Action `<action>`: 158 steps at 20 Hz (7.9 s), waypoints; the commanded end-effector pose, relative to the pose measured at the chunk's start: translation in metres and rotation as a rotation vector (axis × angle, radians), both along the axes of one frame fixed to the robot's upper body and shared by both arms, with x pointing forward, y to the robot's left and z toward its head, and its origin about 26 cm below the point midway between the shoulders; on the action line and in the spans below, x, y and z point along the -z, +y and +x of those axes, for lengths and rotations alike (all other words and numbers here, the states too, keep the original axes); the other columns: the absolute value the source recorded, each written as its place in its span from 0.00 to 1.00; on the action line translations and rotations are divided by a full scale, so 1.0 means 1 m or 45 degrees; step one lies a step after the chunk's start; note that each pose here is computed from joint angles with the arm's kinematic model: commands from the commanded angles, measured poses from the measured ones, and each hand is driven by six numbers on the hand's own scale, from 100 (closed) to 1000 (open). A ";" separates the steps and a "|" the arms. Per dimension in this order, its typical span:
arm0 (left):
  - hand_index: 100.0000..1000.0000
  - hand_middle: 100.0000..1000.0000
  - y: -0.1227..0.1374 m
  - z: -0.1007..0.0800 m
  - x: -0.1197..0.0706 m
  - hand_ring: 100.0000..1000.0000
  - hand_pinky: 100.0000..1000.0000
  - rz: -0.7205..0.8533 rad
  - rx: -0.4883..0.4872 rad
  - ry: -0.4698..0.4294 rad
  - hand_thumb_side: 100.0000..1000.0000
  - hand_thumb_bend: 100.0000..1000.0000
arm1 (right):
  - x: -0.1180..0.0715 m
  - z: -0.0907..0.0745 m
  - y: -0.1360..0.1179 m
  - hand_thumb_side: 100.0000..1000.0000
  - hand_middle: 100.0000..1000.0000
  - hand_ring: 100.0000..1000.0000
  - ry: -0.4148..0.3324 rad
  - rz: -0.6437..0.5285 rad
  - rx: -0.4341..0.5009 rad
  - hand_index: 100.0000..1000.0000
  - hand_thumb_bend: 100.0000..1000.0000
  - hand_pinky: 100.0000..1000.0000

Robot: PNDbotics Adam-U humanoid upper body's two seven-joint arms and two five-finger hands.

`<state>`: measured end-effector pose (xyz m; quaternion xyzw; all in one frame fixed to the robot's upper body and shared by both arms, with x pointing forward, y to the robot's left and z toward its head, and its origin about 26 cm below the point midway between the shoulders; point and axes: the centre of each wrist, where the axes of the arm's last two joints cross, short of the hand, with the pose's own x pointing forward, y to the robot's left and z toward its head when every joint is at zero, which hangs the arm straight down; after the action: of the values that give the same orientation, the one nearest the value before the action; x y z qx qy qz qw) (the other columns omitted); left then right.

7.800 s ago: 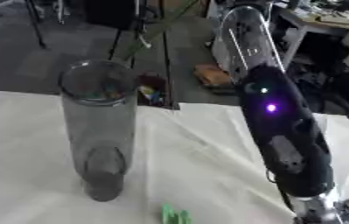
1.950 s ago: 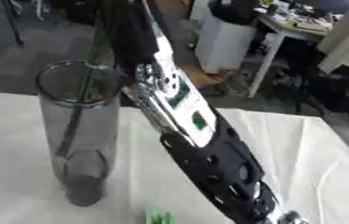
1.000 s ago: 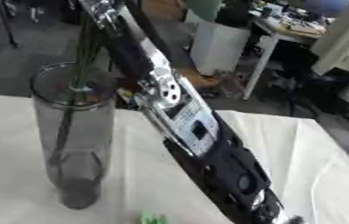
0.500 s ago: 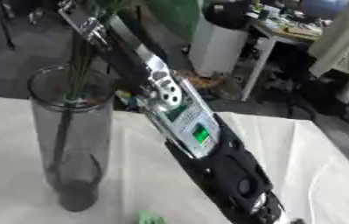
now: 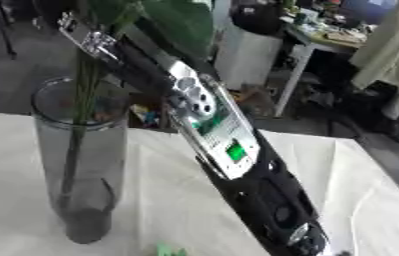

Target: Arrange flowers into the vase.

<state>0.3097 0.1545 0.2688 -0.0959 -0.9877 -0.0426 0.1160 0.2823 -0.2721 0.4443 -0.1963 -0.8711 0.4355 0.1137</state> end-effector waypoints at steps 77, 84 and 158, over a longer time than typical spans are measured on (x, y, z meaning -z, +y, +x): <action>0.93 0.87 0.000 -0.004 -0.004 0.78 0.70 0.024 0.026 -0.012 1.00 0.00 | -0.008 0.000 -0.031 1.00 1.00 1.00 0.259 -0.471 0.058 1.00 0.76 1.00; 0.93 0.86 0.001 -0.003 -0.004 0.78 0.70 0.030 0.019 -0.013 1.00 0.00 | -0.007 -0.005 -0.035 1.00 1.00 1.00 0.293 -0.475 0.034 1.00 0.77 1.00; 0.93 0.86 0.005 -0.003 -0.002 0.78 0.69 0.083 0.002 0.005 1.00 0.00 | 0.009 -0.010 -0.066 1.00 1.00 1.00 0.460 -0.190 -0.210 1.00 0.82 1.00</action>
<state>0.3101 0.1588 0.2659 -0.0920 -0.9846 -0.0672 0.1324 0.2796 -0.3337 0.4242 -0.0293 -0.8172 0.5300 0.2243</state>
